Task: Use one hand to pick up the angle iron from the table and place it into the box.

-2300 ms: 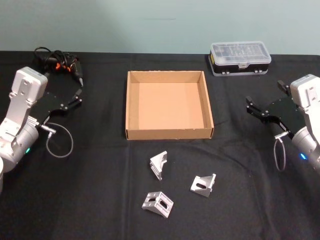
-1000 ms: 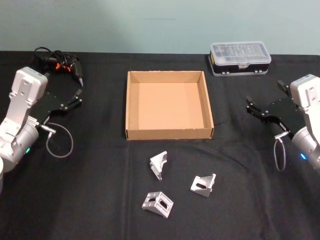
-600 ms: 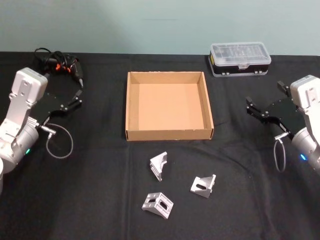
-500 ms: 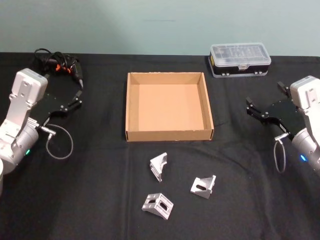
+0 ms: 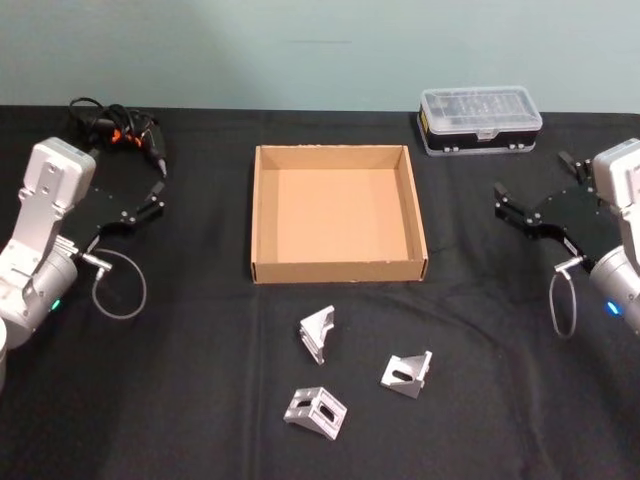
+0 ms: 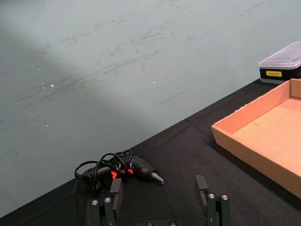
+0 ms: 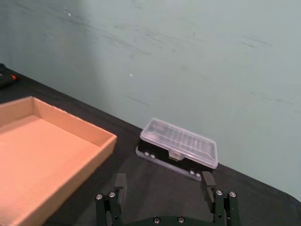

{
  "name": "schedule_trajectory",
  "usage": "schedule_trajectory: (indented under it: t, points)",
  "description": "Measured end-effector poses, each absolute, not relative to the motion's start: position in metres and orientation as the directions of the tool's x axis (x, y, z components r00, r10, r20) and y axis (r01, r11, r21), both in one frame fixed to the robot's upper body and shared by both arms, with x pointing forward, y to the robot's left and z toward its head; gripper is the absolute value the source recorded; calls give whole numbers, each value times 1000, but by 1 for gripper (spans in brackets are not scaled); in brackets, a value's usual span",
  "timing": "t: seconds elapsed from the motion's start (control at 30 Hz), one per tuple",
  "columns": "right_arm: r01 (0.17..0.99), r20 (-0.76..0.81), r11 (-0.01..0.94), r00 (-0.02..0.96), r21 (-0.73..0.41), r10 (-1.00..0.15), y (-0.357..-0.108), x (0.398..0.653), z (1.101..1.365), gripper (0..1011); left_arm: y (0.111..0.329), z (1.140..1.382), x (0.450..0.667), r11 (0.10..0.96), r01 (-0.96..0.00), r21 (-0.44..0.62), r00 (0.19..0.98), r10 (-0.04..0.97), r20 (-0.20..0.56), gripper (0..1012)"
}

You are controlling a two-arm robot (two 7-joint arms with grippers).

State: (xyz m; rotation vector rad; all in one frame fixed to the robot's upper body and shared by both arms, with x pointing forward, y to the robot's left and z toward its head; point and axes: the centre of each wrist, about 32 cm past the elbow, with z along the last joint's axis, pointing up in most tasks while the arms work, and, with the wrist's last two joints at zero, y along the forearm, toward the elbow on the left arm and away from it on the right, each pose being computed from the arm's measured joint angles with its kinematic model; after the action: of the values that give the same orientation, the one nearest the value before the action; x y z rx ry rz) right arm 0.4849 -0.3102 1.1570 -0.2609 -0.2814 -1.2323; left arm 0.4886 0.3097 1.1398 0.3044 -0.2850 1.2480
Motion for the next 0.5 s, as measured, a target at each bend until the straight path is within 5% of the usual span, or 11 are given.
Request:
schedule_trajectory:
  t: [0.5]
  points:
    - [886,287,446,462,-123,-839,-319,461,1215,1004,310,1140,489,287,-955,70,292,880,374,1000]
